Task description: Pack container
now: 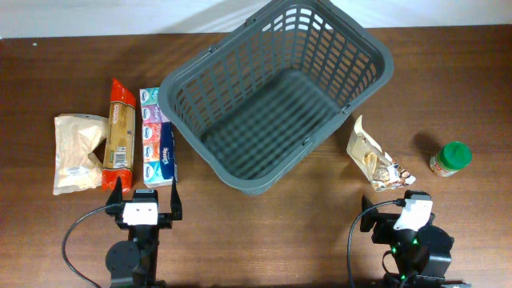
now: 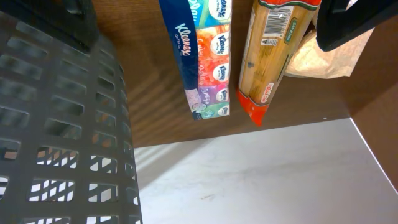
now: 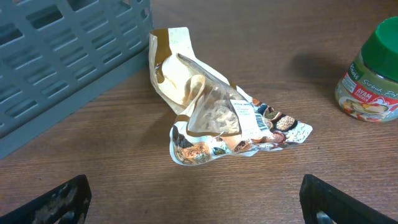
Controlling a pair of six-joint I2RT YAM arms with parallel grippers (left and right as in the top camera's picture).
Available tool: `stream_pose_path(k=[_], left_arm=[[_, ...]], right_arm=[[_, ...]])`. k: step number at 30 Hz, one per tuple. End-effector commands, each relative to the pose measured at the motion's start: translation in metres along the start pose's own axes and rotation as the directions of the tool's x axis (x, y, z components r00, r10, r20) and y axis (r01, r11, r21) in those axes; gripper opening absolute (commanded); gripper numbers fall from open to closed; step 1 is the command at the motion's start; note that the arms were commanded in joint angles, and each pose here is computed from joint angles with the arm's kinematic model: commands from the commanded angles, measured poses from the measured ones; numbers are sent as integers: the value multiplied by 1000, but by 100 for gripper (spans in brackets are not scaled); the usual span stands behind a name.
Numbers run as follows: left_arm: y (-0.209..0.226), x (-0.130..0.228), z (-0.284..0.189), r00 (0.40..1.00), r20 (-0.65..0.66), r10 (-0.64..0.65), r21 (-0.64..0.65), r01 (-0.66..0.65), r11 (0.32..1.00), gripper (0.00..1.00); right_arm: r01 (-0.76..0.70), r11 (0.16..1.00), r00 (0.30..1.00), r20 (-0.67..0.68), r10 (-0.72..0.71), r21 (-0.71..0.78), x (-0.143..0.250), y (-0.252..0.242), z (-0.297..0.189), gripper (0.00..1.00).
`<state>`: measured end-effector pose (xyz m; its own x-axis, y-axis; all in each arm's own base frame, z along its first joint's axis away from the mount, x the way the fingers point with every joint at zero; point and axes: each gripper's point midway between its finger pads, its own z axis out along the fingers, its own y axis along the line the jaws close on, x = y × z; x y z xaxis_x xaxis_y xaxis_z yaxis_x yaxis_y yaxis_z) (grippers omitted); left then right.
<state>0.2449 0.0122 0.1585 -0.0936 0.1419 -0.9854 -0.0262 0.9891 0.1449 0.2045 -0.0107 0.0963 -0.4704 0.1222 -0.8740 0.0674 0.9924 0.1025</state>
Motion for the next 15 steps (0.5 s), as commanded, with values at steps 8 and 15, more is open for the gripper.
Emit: stream_pose_path(k=[8, 15], left_arm=[[0, 1, 0, 1000, 5, 2, -5, -2, 1000, 99], [0, 1, 0, 1000, 4, 2, -5, -2, 1000, 99]], right_arm=[[5, 1000, 1000, 7, -5, -8, 0, 1, 0, 99], [5, 1000, 1000, 7, -5, -8, 0, 1, 0, 99]])
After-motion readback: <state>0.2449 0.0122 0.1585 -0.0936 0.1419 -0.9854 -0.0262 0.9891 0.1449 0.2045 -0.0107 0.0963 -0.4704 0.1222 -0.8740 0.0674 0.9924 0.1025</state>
